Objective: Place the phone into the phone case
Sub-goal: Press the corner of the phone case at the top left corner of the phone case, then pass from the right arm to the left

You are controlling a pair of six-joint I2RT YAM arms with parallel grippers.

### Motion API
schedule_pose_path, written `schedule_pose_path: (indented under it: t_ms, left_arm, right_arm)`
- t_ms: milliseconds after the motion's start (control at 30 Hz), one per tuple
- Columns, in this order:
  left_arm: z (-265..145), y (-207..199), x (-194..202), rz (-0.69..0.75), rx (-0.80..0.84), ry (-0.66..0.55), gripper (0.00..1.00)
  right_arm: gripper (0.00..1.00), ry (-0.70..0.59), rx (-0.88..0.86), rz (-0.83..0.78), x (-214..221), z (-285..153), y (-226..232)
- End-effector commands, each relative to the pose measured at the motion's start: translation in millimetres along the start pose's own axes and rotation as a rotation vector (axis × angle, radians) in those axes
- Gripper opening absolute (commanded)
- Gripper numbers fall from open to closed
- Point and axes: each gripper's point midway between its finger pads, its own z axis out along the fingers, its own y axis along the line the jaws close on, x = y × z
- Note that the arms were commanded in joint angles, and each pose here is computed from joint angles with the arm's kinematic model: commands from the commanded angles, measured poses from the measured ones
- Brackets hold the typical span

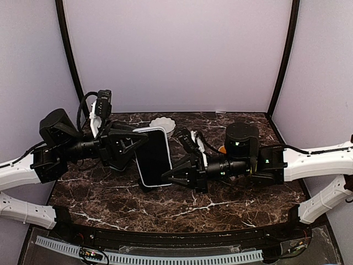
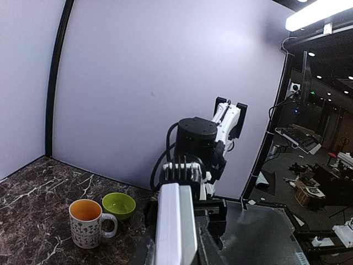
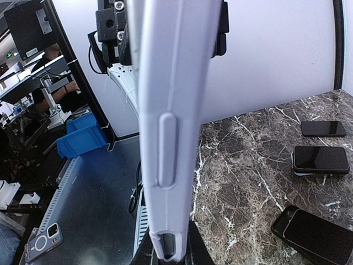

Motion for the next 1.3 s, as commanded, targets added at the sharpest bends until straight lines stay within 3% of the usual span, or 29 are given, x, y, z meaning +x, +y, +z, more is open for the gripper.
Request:
schedule_pose_path:
  t_ms: [0, 67, 167, 300, 367, 467, 567, 933, 1133, 1267]
  left_arm:
    - [-5.2, -14.3, -22.3, 0.081, 0.048, -0.059, 0.0]
    - [-4.1, -14.2, -19.7, 0.084, 0.051, -0.044, 0.0]
    - [-3.7, -14.3, -17.4, 0.094, 0.053, -0.031, 0.11]
    - [-4.0, -16.8, -17.8, 0.107, 0.065, -0.029, 0.0]
    - [-2.5, -18.3, -14.9, 0.11, 0.08, -0.016, 0.0]
    - [-0.9, -19.4, -9.8, 0.115, 0.096, 0.003, 0.0]
    - [0.9, -19.0, -4.3, 0.126, 0.104, 0.023, 0.0]
    - [0.1, -25.0, -0.2, 0.166, 0.143, 0.035, 0.0]
    - [3.7, -3.2, 18.7, 0.22, 0.035, 0.213, 0.0]
    - [0.5, -14.4, 7.9, 0.218, 0.078, 0.141, 0.0]
  right_arm:
    - [0.0, -0.086, -0.013, -0.005, -34.6, -6.7, 9.0]
    - [0.0, -0.097, -0.02, -0.014, -37.9, -8.7, 11.5]
    - [0.0, -0.12, -0.034, -0.025, -44.7, -12.8, 16.1]
    - [0.0, -0.136, -0.037, -0.037, -50.3, -17.1, 19.3]
    - [0.12, -0.138, -0.028, -0.042, -51.2, -18.2, 18.5]
    - [0.49, -0.131, 0.006, -0.046, -51.7, -18.8, 13.5]
    - [0.61, -0.119, 0.04, -0.07, -57.3, -19.6, 9.5]
    - [0.6, -0.083, 0.051, -0.097, -57.6, -11.0, 4.7]
    - [0.59, 0.062, 0.114, -0.161, -62.6, -29.4, 6.9]
    - [0.57, 0.069, 0.138, -0.158, -58.4, -36.4, 4.8]
